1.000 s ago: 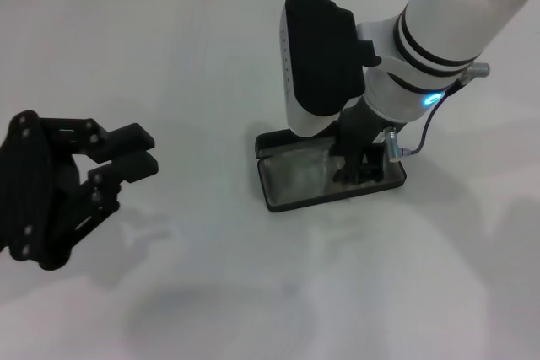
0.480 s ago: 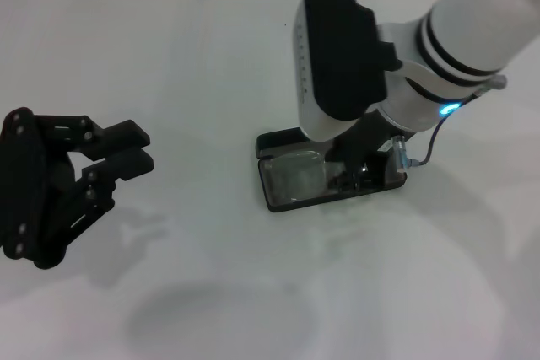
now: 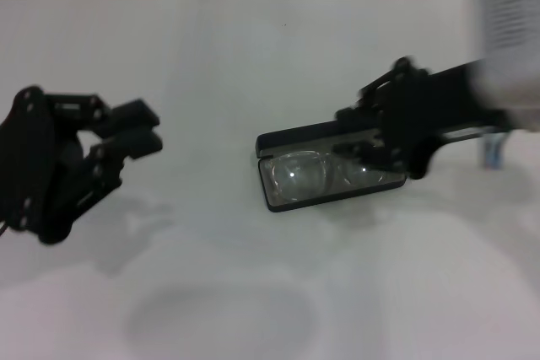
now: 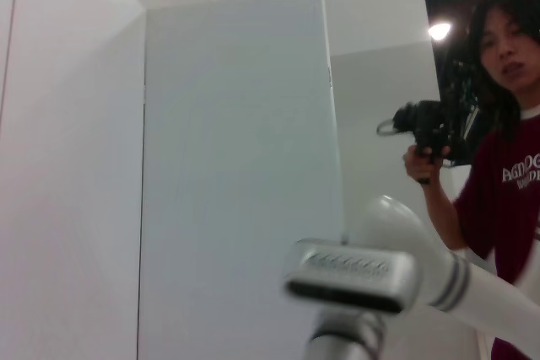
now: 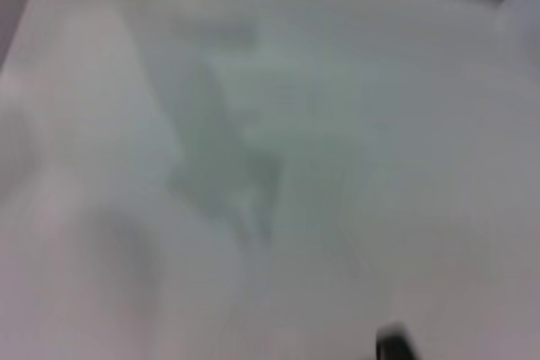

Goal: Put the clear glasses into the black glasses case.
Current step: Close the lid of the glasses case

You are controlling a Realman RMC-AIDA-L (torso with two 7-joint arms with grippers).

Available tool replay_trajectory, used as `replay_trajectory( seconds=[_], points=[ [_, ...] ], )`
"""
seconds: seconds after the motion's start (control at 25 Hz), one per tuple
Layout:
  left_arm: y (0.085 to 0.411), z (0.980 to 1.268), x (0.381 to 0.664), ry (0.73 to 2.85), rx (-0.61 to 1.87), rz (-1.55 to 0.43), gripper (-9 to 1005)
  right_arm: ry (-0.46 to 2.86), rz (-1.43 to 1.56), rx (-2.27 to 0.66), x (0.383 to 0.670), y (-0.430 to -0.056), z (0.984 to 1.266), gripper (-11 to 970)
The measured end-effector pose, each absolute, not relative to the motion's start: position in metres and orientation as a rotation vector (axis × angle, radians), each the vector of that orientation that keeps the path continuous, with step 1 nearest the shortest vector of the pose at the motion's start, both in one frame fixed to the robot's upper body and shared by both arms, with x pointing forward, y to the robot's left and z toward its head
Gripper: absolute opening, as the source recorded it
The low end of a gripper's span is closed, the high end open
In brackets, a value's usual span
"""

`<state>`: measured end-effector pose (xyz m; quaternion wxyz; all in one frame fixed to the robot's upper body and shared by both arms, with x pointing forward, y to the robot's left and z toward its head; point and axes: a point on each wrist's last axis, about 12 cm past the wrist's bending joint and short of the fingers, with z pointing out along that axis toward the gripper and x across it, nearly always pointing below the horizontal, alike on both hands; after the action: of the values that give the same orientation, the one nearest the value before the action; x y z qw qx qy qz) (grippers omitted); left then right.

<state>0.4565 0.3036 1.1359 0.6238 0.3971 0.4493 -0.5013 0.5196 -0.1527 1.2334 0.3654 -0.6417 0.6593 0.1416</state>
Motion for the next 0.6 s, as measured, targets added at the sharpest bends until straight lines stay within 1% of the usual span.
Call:
replay_trajectory(
  seconds=[0.12,0.24,0.32,0.36,0.4,0.48,0.52,0.6],
  points=[
    [0.301,1.140,0.466,1.050,0.894,-1.167,174,1.593,0.508,-1.479,0.502,-0.189,1.246,304],
    [0.301,1.141,0.478,1.123,0.845,-1.174,175,1.511,0.649,-1.300,0.499,-0.223,1.246,305],
    [0.297,1.141,0.489,1.186,0.842,-1.177,175,1.484,0.736,-1.148,0.501,-0.250,1.238,305],
    [0.292,1.142,0.496,1.214,0.847,-1.179,175,1.488,0.768,-1.045,0.501,-0.271,1.229,305],
    [0.282,1.142,0.509,1.263,0.861,-1.186,175,1.485,0.788,-0.991,0.500,-0.282,1.223,305],
    [0.264,1.140,0.528,1.357,0.867,-1.182,175,1.485,0.825,-0.826,0.493,-0.320,1.202,305],
    [0.250,1.139,0.541,1.417,0.876,-1.172,185,1.482,0.838,-0.759,0.489,-0.336,1.192,305],
    [0.233,1.140,0.555,1.461,0.902,-1.153,206,1.467,0.826,-0.632,0.480,-0.365,1.178,305]
  ],
)
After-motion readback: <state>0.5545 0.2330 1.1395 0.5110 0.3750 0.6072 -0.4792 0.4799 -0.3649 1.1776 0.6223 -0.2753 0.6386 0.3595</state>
